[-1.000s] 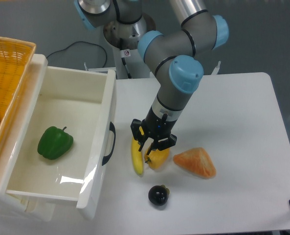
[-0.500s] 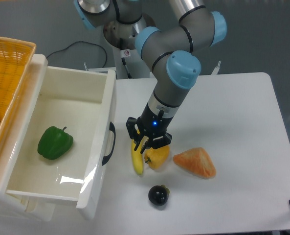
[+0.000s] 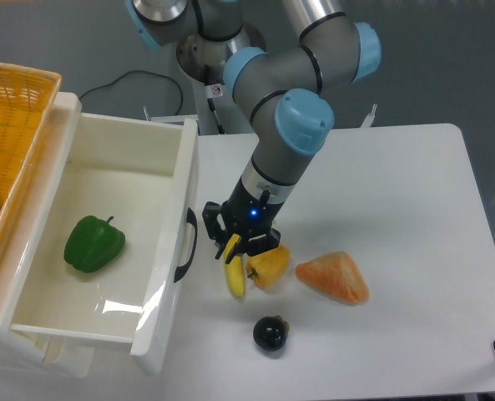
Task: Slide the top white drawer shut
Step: 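Move the gripper over the banana toward the open drawer's front panel, then lower the gripper against the drawer front beside its black handle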
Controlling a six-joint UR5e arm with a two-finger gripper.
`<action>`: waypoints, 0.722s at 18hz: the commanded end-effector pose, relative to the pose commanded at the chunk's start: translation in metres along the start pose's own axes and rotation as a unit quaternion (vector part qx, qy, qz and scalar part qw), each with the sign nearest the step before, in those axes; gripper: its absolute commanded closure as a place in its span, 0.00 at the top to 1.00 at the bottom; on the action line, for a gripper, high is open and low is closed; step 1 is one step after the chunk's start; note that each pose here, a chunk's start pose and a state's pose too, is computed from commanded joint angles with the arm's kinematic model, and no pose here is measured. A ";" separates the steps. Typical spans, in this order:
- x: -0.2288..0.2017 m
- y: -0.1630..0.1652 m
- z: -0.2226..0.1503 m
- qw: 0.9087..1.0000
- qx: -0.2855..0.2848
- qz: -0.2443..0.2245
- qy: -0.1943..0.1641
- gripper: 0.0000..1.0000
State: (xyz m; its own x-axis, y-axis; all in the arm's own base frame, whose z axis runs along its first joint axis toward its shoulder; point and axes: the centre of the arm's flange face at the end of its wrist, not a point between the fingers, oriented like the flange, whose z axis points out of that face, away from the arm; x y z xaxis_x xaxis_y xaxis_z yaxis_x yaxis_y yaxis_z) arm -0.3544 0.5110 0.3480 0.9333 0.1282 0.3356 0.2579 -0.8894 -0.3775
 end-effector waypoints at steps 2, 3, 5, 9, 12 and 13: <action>0.002 0.000 0.001 1.000 -0.001 0.001 0.001 0.26; 0.003 0.000 0.002 1.000 -0.001 0.002 0.002 0.26; 0.006 -0.002 0.004 1.000 -0.002 0.004 0.003 0.26; 0.010 -0.002 0.005 1.000 -0.003 0.005 0.005 0.26; 0.016 -0.002 0.010 1.000 -0.004 0.008 0.011 0.26; 0.017 -0.002 0.009 1.000 -0.004 0.007 0.010 0.26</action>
State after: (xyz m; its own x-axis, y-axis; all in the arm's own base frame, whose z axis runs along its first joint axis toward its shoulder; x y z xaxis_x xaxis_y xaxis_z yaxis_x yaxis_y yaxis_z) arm -0.3368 0.5189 0.3469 0.9311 0.1073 0.3486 0.2436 -0.8944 -0.3751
